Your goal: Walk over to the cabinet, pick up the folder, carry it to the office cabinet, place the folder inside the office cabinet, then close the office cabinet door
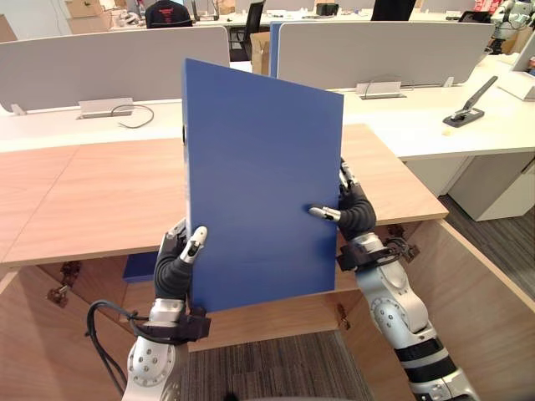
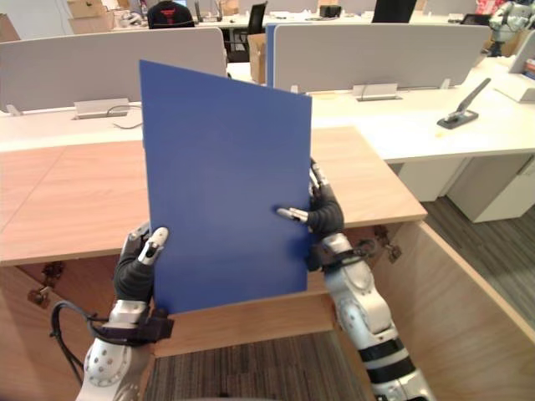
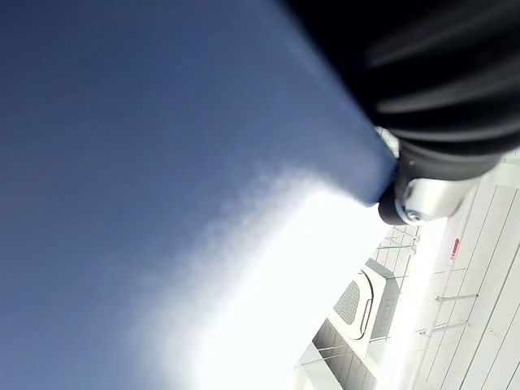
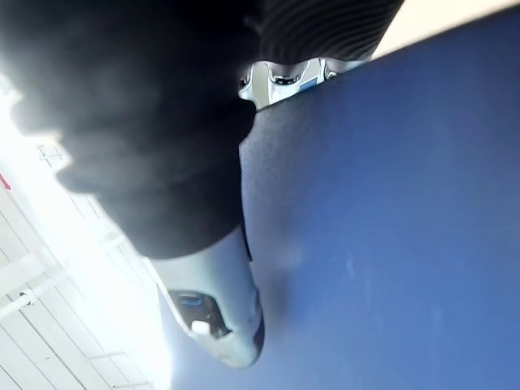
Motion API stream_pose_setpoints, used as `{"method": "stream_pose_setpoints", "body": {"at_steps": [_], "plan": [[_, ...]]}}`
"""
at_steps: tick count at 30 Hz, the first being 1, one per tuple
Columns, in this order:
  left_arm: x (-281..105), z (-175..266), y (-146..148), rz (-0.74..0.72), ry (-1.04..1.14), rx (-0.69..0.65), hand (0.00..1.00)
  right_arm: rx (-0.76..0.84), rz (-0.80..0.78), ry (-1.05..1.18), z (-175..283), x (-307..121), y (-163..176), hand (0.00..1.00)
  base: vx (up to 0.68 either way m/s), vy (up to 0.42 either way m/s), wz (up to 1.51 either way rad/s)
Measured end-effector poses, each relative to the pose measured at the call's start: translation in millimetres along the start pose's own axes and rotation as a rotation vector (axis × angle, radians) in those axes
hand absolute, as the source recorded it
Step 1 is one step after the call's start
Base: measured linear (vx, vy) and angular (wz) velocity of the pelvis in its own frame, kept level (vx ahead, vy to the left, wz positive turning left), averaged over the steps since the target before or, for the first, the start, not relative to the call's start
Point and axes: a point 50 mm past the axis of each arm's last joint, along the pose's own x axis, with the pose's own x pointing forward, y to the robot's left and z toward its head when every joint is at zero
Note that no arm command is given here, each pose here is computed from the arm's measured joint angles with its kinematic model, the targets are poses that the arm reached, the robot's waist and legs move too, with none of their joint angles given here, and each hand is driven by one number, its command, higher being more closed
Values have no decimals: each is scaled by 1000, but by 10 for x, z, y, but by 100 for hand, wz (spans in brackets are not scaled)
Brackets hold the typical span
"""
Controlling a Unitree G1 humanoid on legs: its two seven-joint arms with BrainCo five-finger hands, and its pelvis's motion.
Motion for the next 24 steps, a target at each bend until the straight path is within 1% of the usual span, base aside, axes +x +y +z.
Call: {"method": "stream_pose_setpoints", "body": {"at_steps": [7,15,20,21,23,24], "plan": [[-2,-9,-21,4,10,-32,100,7,-13,14,-66,96,74,0,-48,-4,9],[-6,-12,4,14,19,-35,100,-42,-34,28,-143,167,134,0,-10,-12,4],[-12,-20,42,1,38,-11,100,-78,-12,122,-318,263,136,0,-19,-11,0],[-15,-21,55,-14,46,8,100,-88,22,190,-375,296,109,100,-31,-24,0],[-24,-21,88,-64,65,56,100,-134,101,338,-395,282,5,100,-28,-28,4],[-35,-27,85,-119,81,82,100,-159,144,432,-386,236,-92,100,-14,-21,5]]}}
